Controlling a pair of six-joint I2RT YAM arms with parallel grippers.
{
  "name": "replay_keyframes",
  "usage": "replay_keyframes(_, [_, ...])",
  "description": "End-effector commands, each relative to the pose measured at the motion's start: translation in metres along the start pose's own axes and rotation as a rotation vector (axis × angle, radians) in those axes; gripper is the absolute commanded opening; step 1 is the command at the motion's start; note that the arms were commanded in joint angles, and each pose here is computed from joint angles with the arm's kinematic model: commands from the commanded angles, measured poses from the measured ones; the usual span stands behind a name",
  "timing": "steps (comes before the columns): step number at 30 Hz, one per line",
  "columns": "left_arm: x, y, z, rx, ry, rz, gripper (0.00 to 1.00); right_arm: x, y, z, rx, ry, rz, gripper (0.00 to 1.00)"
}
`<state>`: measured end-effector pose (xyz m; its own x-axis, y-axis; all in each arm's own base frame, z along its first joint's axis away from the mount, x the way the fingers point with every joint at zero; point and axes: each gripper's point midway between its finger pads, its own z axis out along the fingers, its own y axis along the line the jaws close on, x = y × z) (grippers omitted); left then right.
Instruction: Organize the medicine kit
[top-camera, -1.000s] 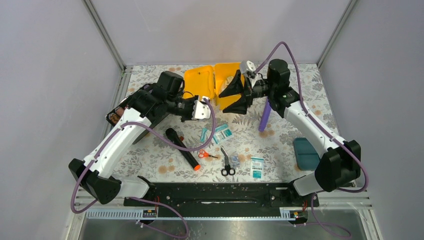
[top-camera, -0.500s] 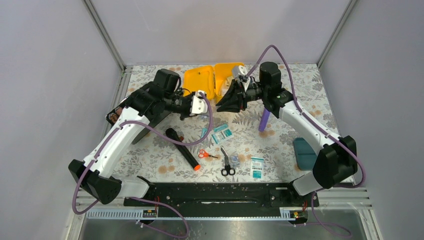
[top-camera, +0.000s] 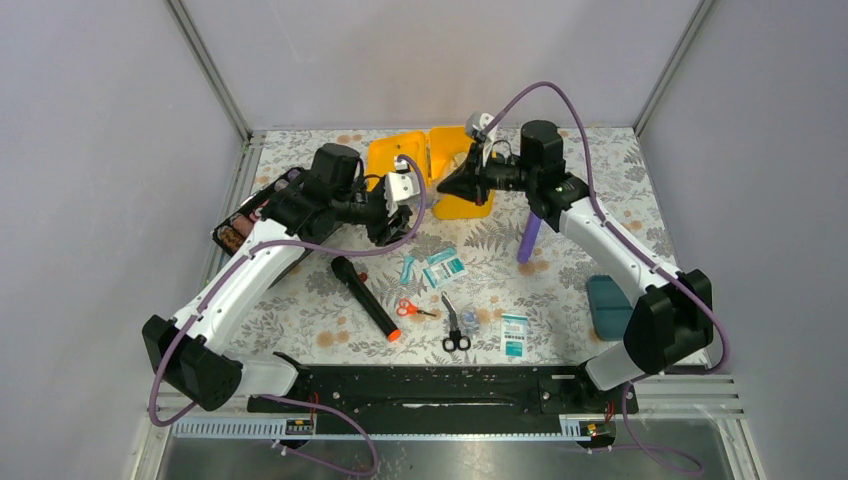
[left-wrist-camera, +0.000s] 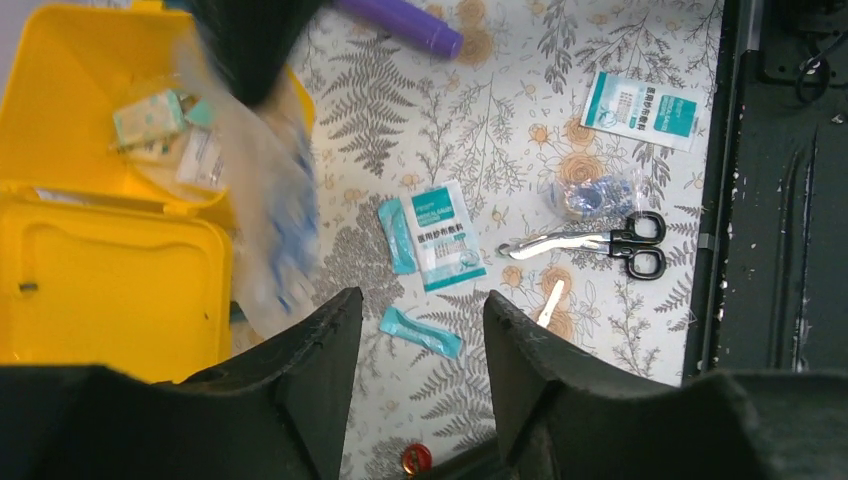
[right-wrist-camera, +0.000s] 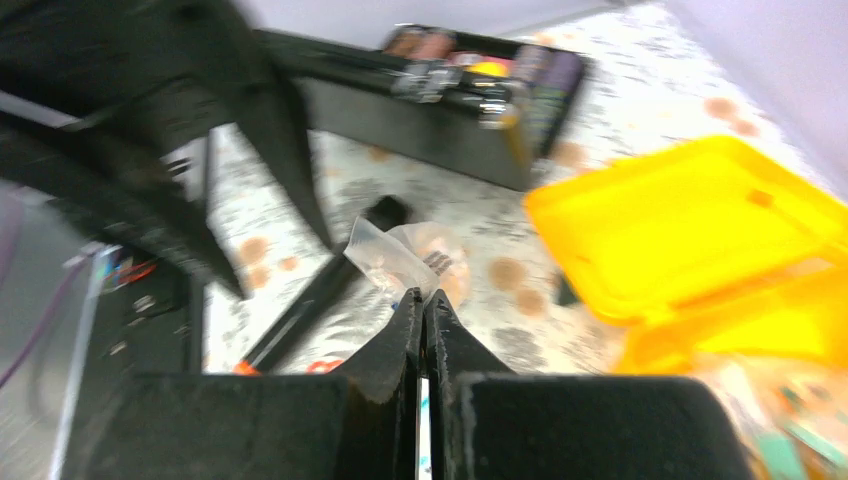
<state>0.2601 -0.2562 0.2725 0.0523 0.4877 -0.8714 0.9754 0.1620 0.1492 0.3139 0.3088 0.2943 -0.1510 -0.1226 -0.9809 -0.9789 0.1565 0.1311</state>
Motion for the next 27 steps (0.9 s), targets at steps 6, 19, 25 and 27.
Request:
replay_keyframes(6, [0.018, -0.006, -0.023, -0.106, 0.070, -0.179, 0.50, -0.009, -0.141, -0.052, 0.685, -0.014, 0.015, 0.00])
replay_keyframes(19, [0.036, -0.017, -0.042, -0.131, 0.152, -0.158, 0.50, 0.027, -0.204, -0.004, 0.555, 0.057, -0.400, 0.00])
replay_keyframes(25, [0.044, -0.024, -0.049, -0.130, 0.196, -0.183, 0.50, 0.030, -0.232, 0.014, 0.546, 0.057, -0.571, 0.00])
replay_keyframes(27, [0.046, -0.025, -0.051, -0.131, 0.209, -0.188, 0.50, 0.032, -0.242, 0.019, 0.547, 0.054, -0.604, 0.00])
